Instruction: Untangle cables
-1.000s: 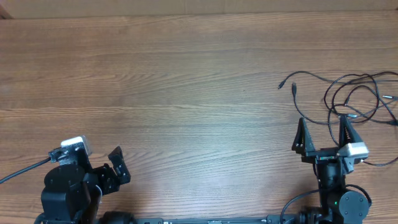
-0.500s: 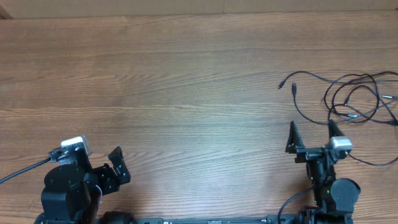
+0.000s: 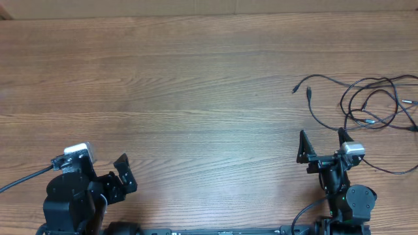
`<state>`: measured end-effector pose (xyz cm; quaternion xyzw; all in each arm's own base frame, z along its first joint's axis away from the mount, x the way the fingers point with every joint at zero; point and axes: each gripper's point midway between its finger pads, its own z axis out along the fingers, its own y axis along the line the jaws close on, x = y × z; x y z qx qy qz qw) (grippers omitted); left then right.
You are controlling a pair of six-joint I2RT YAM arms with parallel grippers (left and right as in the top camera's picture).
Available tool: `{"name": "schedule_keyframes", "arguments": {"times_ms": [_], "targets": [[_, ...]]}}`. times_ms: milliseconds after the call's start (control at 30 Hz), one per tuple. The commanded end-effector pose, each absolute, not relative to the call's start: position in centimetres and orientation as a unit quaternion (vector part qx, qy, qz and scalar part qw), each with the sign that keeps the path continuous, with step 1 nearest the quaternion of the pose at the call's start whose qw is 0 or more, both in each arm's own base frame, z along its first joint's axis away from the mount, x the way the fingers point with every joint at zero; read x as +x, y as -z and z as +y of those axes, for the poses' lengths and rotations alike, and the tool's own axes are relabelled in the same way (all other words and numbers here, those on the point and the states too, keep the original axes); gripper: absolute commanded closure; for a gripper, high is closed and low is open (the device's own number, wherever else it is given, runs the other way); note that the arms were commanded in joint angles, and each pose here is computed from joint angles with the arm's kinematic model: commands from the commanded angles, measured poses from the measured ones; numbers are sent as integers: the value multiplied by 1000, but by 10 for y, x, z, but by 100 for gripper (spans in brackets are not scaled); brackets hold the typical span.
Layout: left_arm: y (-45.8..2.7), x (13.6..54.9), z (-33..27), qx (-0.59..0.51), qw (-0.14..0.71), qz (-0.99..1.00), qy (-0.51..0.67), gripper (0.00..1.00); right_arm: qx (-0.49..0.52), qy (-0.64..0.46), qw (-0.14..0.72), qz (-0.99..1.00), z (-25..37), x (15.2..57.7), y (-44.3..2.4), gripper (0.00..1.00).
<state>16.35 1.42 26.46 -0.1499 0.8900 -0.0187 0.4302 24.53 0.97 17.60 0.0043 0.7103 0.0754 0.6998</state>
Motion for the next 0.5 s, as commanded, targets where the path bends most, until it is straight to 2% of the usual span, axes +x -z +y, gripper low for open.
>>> {"name": "schedule_keyframes", "arguments": {"times_ms": [0,467], "targets": [[-265,163,16,-147,432,889,14,0,2,-83,698,712,13,246,-173,0],[-265,163,16,-147,432,889,14,0,2,-83,698,711,13,246,-173,0]]}}
